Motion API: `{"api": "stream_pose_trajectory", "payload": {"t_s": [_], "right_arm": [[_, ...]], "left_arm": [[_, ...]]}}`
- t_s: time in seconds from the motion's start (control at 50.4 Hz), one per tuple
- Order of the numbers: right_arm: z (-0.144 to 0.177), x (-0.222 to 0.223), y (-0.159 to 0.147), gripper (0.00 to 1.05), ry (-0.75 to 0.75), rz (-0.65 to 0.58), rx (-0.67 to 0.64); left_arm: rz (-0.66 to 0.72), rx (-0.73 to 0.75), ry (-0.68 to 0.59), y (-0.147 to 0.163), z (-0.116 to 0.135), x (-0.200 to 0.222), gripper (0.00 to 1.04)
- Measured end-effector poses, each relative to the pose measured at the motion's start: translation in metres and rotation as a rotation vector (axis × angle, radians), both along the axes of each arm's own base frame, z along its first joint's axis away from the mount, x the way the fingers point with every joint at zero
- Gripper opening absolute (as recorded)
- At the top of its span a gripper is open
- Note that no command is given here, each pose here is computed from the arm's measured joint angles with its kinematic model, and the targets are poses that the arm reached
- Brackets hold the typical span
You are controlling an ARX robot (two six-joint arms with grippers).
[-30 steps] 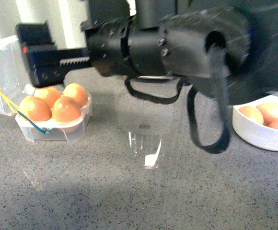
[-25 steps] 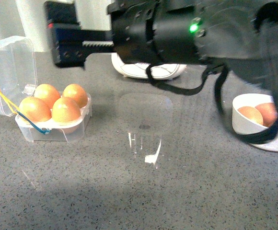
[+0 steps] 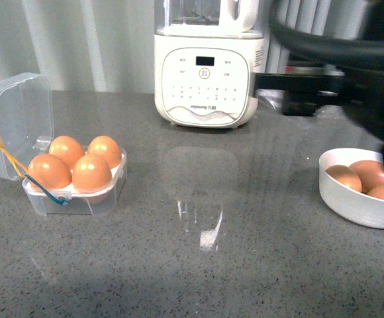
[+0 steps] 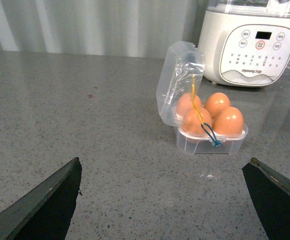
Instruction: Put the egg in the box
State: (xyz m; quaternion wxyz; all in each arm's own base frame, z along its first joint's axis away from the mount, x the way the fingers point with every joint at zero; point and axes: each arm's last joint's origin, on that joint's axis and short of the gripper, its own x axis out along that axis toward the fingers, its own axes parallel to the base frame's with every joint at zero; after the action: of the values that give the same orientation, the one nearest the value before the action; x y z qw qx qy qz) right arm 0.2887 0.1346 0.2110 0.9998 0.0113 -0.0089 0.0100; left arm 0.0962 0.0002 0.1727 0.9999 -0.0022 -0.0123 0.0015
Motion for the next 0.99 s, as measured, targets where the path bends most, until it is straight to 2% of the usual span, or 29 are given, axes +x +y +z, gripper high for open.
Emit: {"api": "stream_pose_trajectory", "payload": {"t_s": [0.099, 0.238, 0.516, 0.993], "right_arm": [[-0.011, -0.025, -0.040, 0.29, 0.012, -0.037, -0.010], [-0.025, -0.055, -0.064, 0.03, 0.036, 0.003, -0.026], [-0.033, -0.090, -0.097, 0.03, 0.031, -0.015, -0.026], [-0.051, -0.131, -0.121, 0.03, 0.044, -0.014, -0.026]], "left_arm": [[-0.002, 0.000, 0.000, 0.000, 0.000, 0.000, 0.98], [0.000, 0.000, 0.000, 0.000, 0.000, 0.000, 0.98], [-0.001, 0.000, 0.000, 0.000, 0.000, 0.000, 0.98], [-0.001, 0.000, 0.000, 0.000, 0.000, 0.000, 0.98]]}}
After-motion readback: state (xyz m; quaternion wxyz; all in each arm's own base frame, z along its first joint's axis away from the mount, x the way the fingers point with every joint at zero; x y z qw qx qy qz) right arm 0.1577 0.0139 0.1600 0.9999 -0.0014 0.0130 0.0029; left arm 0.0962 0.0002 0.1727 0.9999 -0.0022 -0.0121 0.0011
